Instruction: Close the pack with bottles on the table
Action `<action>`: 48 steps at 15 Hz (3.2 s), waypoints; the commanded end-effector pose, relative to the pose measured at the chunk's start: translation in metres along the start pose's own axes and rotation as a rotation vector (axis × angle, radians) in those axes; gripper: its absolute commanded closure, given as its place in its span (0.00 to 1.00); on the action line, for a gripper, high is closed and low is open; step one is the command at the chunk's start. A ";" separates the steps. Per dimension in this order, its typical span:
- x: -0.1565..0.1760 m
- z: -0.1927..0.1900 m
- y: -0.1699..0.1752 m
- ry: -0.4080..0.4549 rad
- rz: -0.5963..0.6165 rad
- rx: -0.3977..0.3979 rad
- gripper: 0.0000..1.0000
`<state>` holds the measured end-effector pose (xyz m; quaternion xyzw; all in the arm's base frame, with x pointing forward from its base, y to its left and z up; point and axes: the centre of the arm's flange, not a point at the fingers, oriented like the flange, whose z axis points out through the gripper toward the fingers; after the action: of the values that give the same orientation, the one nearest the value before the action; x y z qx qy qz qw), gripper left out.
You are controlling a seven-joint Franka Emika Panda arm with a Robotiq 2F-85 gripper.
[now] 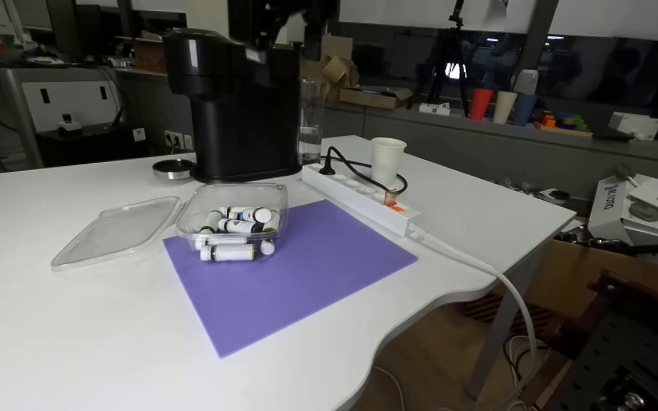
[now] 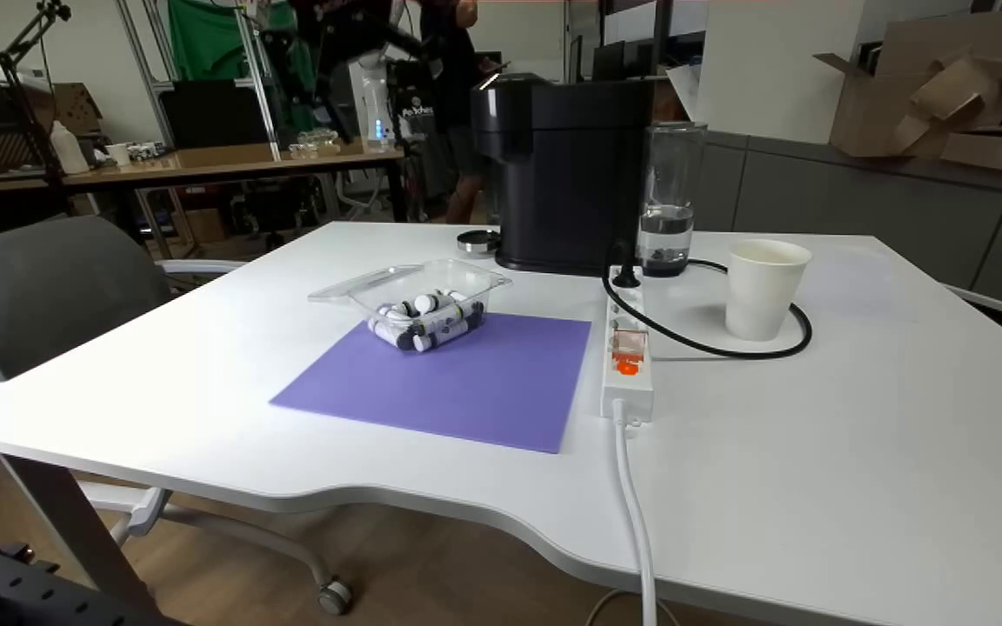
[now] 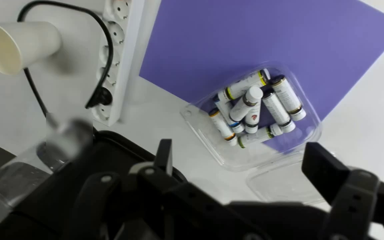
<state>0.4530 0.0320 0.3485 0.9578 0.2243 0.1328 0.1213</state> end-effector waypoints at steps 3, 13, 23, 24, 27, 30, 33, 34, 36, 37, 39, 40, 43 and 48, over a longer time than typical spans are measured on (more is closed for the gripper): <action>0.043 0.065 -0.072 0.043 -0.248 -0.045 0.00; 0.038 0.083 -0.090 -0.008 -0.398 -0.065 0.00; 0.035 0.144 -0.161 -0.017 -0.680 -0.107 0.00; 0.036 0.148 -0.168 -0.010 -0.714 -0.123 0.00; 0.037 0.160 -0.185 0.001 -0.795 -0.156 0.00; 0.042 0.174 -0.195 0.024 -0.826 -0.184 0.00; 0.054 0.186 -0.201 0.066 -0.845 -0.222 0.00; 0.057 0.191 -0.202 0.073 -0.851 -0.235 0.00; 0.064 0.201 -0.207 0.085 -0.861 -0.260 0.00; 0.066 0.206 -0.209 0.090 -0.864 -0.272 0.00; 0.070 0.215 -0.214 0.102 -0.865 -0.293 0.00; 0.072 0.218 -0.216 0.112 -0.861 -0.303 0.00; 0.080 0.220 -0.220 0.162 -0.842 -0.338 0.00; 0.096 0.212 -0.220 0.248 -0.828 -0.414 0.00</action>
<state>0.5078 0.2277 0.1040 0.7257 0.5834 0.1951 0.3081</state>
